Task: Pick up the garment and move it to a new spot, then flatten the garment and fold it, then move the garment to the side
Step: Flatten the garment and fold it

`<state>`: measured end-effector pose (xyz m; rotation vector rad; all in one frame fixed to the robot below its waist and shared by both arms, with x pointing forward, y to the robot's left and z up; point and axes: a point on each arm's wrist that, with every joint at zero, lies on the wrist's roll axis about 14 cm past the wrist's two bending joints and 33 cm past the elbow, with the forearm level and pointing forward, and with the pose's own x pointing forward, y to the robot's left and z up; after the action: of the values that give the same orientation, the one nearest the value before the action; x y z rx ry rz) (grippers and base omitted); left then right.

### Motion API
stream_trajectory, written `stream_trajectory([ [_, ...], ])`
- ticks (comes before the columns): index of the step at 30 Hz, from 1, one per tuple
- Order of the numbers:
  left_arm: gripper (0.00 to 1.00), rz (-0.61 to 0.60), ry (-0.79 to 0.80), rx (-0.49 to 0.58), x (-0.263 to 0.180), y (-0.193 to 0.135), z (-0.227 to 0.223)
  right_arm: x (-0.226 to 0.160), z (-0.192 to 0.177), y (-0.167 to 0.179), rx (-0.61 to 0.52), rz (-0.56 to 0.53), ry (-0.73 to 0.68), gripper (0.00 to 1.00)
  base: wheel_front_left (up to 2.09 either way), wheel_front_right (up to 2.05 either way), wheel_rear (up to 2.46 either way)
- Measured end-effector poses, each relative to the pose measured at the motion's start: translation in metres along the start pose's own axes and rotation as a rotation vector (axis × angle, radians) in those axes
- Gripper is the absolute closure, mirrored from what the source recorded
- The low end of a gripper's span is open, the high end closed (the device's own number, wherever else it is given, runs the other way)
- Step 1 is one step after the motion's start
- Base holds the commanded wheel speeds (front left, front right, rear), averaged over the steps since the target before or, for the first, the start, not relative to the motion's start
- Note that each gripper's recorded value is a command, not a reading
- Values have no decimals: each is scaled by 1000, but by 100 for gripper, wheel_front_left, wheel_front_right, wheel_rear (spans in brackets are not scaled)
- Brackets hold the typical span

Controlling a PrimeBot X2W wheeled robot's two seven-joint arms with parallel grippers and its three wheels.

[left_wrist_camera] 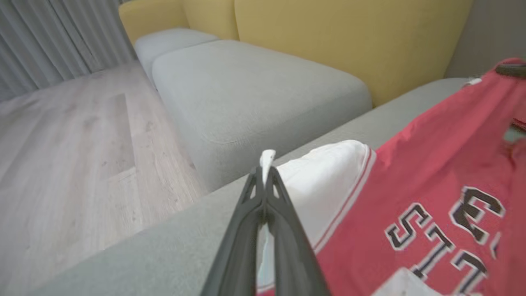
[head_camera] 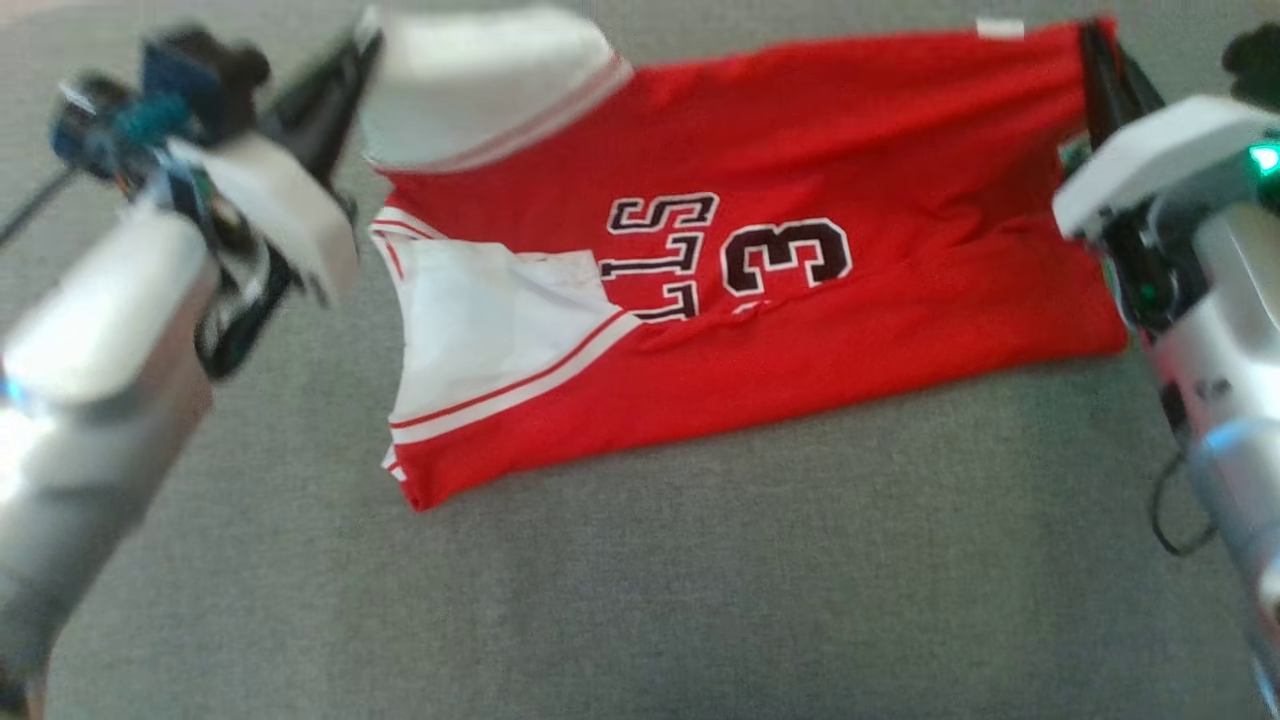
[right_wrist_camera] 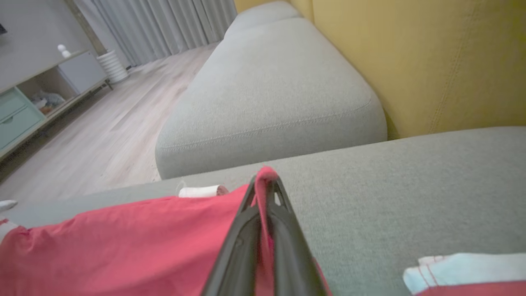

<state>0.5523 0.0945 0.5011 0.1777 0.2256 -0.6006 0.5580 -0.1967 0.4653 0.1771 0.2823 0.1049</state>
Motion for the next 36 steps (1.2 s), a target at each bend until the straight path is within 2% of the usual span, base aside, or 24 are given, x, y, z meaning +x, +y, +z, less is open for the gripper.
stream_trajectory([
  [5, 100, -87, 135, -65, -42, -29, -31, -23, -24, -6, -13, 23, 123, 100, 0, 0, 0],
  [14, 100, -230, 360, -111, -105, -79, -74, -61, -65, -18, -89, 44, 341, 100, 0, 0, 0],
  [26, 100, -301, 463, -134, -138, -103, -72, -97, -89, -35, -198, 41, 516, 100, 0, 0, 0],
  [36, 100, -323, 533, -96, -144, -116, -95, -115, -109, -43, -187, 34, 618, 100, 0, 0, 0],
])
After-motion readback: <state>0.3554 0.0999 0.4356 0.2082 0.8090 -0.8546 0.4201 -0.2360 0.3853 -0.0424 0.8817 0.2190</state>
